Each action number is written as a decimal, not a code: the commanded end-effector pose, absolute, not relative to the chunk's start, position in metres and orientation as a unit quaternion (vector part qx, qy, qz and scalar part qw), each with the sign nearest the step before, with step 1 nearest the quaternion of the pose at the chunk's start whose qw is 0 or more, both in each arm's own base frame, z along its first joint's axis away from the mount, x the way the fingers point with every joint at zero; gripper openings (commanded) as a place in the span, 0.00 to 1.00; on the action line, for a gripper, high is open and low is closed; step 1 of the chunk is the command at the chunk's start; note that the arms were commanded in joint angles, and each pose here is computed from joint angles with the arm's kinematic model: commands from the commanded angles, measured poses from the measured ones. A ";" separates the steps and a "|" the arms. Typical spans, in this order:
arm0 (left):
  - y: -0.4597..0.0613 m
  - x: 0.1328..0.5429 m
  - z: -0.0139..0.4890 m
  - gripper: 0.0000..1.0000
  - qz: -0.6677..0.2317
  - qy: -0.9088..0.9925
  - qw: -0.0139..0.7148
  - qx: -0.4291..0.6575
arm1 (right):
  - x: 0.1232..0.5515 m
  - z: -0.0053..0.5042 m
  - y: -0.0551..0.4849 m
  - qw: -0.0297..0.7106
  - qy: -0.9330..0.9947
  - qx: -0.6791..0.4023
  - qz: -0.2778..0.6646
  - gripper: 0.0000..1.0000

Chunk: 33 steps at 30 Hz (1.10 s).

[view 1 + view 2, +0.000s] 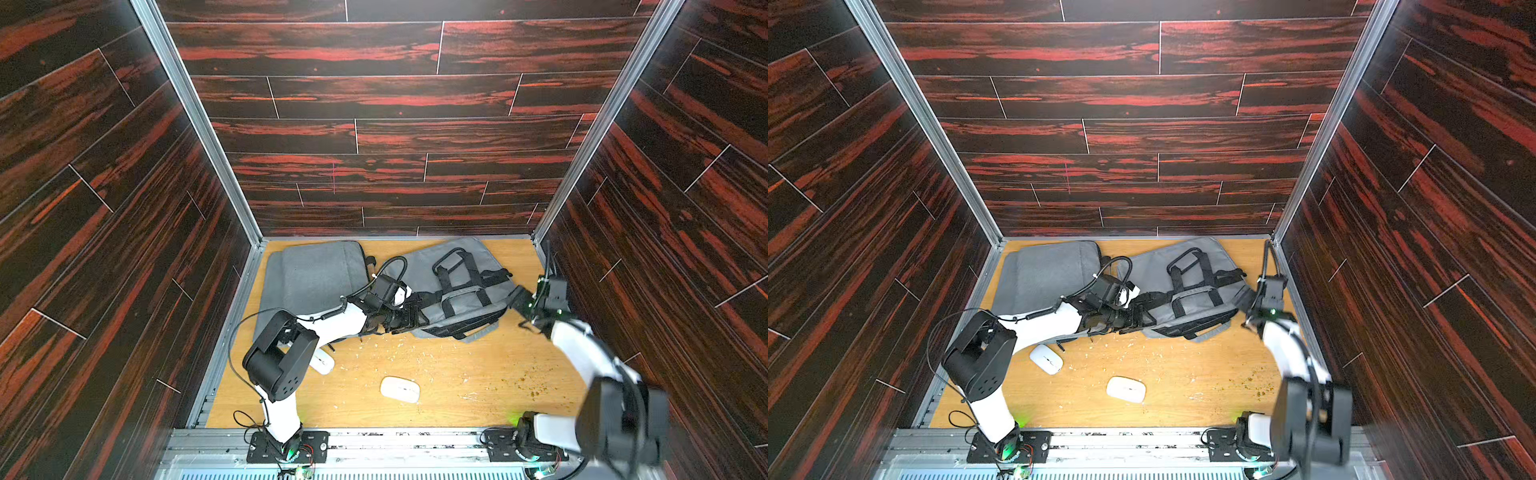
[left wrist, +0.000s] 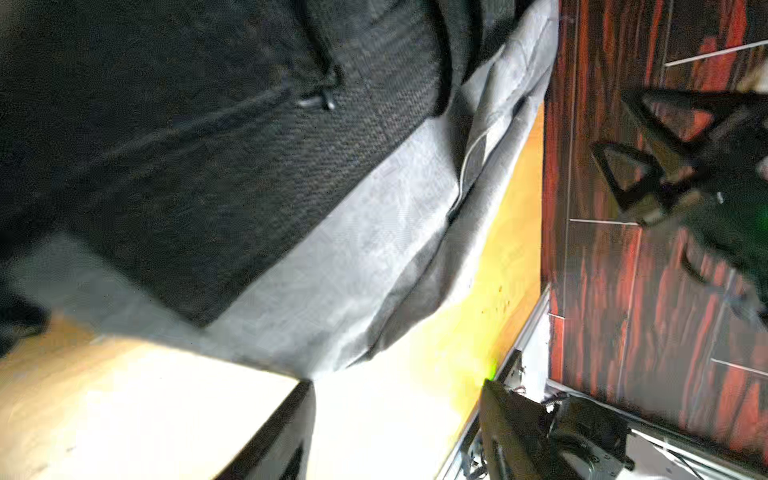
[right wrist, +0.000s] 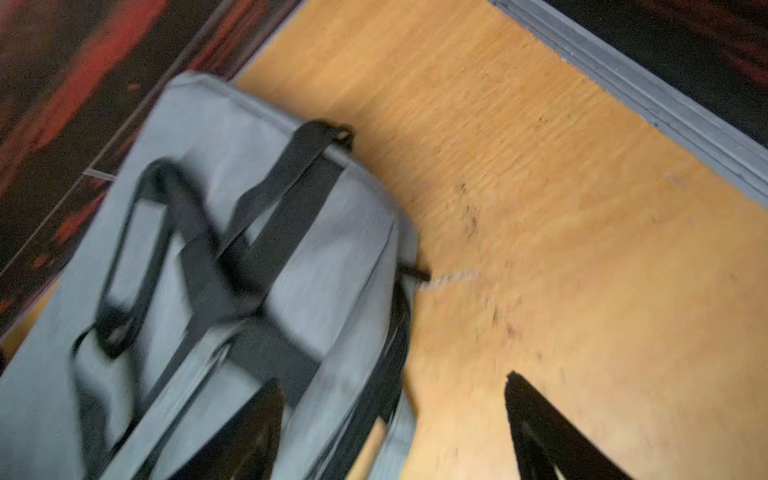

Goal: Put the mouse into the laptop bag
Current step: Adjust the zippered laptop bag at the center of the board.

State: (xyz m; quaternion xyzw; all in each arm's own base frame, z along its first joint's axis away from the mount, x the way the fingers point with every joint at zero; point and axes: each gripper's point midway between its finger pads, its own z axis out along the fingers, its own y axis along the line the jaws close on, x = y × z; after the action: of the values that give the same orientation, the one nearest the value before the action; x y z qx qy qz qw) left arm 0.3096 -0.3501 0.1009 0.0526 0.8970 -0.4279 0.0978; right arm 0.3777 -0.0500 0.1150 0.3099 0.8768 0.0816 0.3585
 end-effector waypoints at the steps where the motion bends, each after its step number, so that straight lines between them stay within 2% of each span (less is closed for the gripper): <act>1: -0.339 0.308 0.099 0.69 -0.409 0.905 0.106 0.050 | 0.401 0.110 -0.055 0.347 0.883 0.300 0.102 0.81; 5: -0.343 0.312 0.089 0.70 -0.407 0.907 0.100 0.045 | 0.415 0.093 -0.058 0.328 0.890 0.298 0.106 0.80; 9: -0.345 0.315 0.086 0.70 -0.407 0.907 0.097 0.044 | 0.425 0.070 -0.045 0.300 0.897 0.292 0.143 0.76; 17: -0.343 0.318 0.081 0.70 -0.396 0.912 0.094 0.042 | 0.432 0.036 -0.045 0.272 0.906 0.293 0.142 0.70; 19: -0.343 0.319 0.079 0.70 -0.394 0.914 0.094 0.038 | 0.433 0.034 -0.042 0.266 0.908 0.288 0.147 0.59; 20: -0.342 0.321 0.078 0.69 -0.392 0.914 0.095 0.037 | 0.433 0.033 -0.041 0.266 0.909 0.285 0.148 0.49; 22: -0.342 0.324 0.076 0.68 -0.388 0.916 0.097 0.037 | 0.428 0.033 -0.043 0.266 0.909 0.287 0.140 0.18; 25: -0.345 0.329 0.070 0.67 -0.384 0.918 0.094 0.037 | 0.416 0.033 -0.045 0.263 0.910 0.294 0.129 0.00; 33: -0.340 0.353 0.056 0.67 -0.365 0.924 0.110 0.032 | 0.360 0.038 -0.037 0.257 0.906 0.311 0.126 0.00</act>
State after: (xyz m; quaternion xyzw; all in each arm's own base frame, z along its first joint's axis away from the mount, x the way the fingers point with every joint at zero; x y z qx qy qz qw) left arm 0.3360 -0.3436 0.0549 0.0312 0.9221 -0.3757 0.0867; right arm 0.3918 -0.0395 0.0431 0.2972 0.9013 0.1367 0.2840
